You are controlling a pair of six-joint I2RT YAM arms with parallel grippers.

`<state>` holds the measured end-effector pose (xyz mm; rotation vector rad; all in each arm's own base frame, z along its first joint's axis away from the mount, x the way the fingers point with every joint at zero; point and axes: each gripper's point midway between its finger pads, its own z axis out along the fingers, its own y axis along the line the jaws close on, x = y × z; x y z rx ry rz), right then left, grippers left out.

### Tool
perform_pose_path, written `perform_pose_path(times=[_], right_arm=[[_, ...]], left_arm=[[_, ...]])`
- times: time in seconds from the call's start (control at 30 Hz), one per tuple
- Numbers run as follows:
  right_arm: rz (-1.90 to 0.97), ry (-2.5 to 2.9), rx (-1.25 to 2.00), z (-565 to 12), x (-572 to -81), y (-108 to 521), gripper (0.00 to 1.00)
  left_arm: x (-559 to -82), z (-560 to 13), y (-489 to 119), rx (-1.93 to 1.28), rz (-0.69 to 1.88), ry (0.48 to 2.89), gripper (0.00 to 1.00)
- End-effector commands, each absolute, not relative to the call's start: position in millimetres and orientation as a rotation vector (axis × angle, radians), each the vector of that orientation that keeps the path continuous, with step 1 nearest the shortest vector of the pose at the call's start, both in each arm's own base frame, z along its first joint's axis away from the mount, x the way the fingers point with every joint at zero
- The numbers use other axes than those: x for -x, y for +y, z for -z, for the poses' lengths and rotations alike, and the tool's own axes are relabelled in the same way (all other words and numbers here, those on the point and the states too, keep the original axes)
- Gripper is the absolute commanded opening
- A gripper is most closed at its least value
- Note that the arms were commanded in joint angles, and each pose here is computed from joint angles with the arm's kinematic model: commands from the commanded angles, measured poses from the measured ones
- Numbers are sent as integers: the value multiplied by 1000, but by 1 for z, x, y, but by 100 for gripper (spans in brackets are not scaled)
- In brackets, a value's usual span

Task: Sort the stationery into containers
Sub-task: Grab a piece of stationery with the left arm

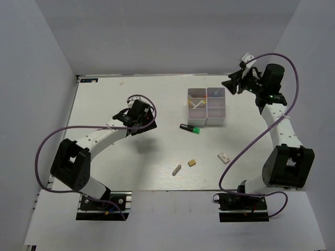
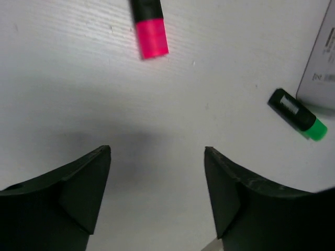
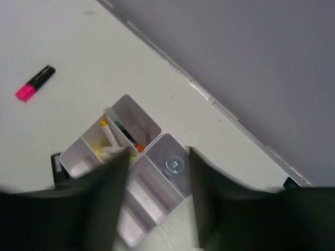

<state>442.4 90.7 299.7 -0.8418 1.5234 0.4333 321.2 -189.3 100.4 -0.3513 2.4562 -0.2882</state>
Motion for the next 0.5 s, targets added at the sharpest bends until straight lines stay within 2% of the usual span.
perform_pose_path(times=[0.0,0.1,0.2,0.23,0.3,0.47], right_arm=[[-635,1760,809,-267,-411,95,33],[-707,1815,893,-255,-378,100,6],[-737,1830,936,-243,-343,104,7],[-754,1828,947,-236,-320,108,13],[-757,1829,965,-224,-304,109,16],[-723,1801,977,-220,-266,111,31]], left_arm=[[-356,-120,-184,342,265,2400,79],[-377,-113,-182,336,236,2434,72],[-396,-107,-180,335,217,2448,71],[-400,-103,-175,353,201,2459,71],[-409,-101,-175,353,192,2478,71],[-432,-72,-179,331,159,2558,73]])
